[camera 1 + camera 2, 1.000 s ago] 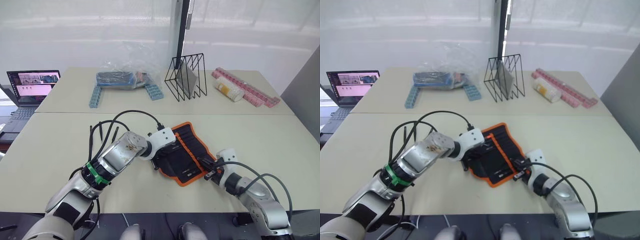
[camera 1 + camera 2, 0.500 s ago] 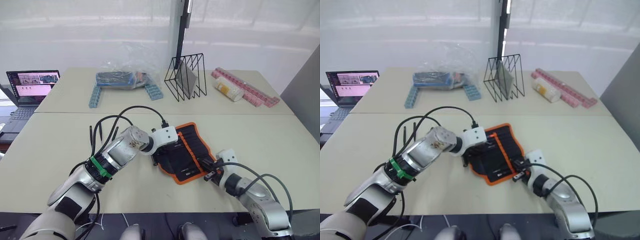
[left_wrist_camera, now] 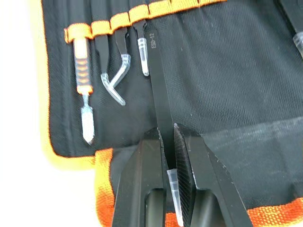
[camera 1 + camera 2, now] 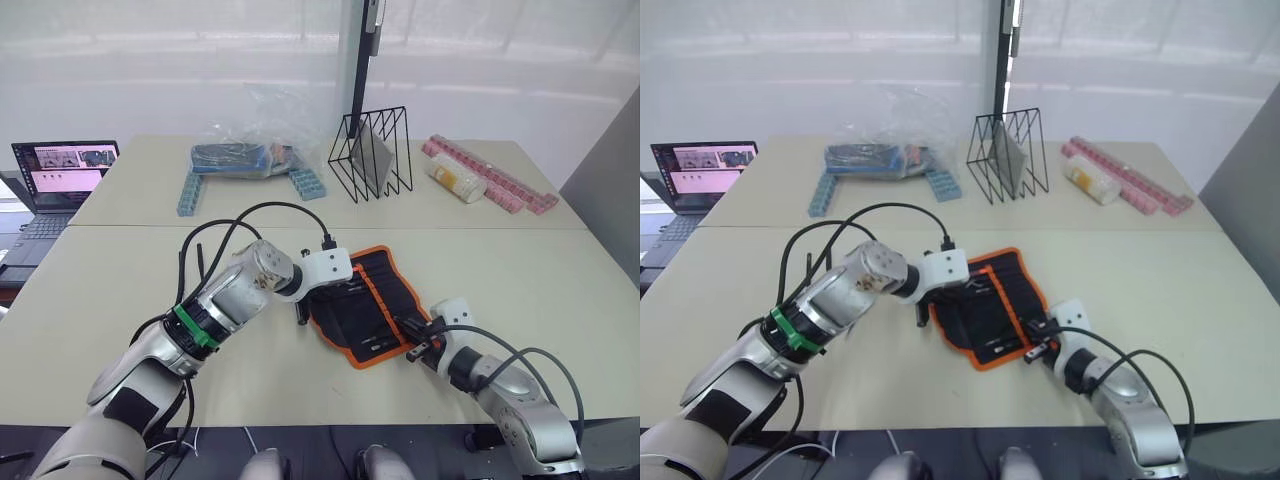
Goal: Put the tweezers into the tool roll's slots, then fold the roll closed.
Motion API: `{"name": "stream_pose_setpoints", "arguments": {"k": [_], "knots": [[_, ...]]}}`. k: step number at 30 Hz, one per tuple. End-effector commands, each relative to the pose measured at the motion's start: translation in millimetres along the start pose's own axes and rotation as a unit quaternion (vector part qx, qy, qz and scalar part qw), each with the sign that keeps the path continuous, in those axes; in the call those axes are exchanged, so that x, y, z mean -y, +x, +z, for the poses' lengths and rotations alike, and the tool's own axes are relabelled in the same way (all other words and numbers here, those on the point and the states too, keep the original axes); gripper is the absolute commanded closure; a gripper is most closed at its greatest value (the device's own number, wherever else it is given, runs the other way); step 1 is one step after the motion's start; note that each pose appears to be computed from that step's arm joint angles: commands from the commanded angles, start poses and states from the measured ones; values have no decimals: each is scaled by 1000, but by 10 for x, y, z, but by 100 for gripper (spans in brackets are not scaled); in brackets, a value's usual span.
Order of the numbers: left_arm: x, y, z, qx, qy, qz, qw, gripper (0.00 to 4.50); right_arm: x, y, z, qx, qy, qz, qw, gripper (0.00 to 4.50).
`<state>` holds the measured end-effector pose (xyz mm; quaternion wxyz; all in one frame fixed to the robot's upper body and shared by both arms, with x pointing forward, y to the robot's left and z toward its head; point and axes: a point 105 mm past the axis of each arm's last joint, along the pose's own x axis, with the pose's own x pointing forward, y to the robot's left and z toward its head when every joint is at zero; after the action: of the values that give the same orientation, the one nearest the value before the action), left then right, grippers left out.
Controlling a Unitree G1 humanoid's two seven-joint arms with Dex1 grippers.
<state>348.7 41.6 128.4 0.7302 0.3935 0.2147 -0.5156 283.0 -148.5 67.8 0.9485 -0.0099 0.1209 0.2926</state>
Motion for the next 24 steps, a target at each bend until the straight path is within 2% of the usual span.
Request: {"name": "stream_pose_setpoints", "arguments": {"k": [1,8,15,24], "knots": [[-134,-174,151,19,13,6,1000,450,-110,15,-161,-31,15,15,999,448],[-162,-206,131,13,10,-15,1000,450,-134,22,-169,-30,19,14,999,448],[-81,-149,173,8,17,-39,999,450,-138,23,-169,-28,20,10,999,448],[-104,-102,144,-25,51,-38,998,450,-142,19,-171,-27,20,8,999,448]]}}
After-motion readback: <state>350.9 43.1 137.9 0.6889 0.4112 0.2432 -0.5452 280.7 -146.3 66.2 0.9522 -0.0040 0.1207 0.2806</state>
